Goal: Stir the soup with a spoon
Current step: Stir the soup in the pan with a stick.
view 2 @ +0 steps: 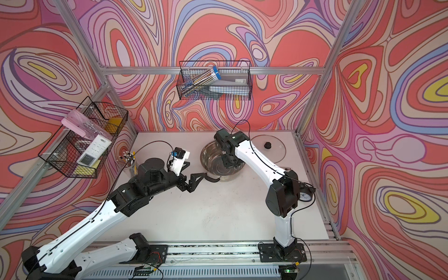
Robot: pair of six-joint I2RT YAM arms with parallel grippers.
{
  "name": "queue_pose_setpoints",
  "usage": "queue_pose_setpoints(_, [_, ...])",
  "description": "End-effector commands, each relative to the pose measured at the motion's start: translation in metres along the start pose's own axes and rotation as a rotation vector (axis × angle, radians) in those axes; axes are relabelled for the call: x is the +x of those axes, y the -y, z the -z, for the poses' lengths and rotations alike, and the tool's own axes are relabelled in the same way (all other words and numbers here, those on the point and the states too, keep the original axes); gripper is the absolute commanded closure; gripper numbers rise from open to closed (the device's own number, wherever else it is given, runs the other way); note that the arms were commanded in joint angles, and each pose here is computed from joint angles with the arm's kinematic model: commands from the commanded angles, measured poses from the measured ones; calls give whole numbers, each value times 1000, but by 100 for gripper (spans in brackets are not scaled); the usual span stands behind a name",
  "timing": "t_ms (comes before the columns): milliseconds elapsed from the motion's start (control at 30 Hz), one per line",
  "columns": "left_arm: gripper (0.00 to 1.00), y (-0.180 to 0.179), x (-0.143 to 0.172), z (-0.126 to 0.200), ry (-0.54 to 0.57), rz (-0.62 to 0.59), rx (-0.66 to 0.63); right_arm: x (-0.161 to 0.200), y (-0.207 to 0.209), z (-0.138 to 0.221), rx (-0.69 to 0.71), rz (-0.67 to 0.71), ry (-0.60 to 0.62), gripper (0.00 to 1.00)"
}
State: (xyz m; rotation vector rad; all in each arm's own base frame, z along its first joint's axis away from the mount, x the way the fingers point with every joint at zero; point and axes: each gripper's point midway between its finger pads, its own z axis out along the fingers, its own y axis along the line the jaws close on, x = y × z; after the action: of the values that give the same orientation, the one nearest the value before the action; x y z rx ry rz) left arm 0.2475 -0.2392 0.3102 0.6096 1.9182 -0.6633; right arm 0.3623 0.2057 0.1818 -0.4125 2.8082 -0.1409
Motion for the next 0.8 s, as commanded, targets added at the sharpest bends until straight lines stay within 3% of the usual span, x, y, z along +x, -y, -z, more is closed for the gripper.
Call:
queue_pose_setpoints(0, [1,1,1,1,2,7,1,-3,-22,6,-33,50,17,100])
queue_pose_setpoints(367, [1,4,-1,-2,2,5,11,25,-52,16,-75,77,1,100])
queue_pose_setpoints(767, [1,6,2,-4,-11,2,20,74,-7,25,50,58,-16,100])
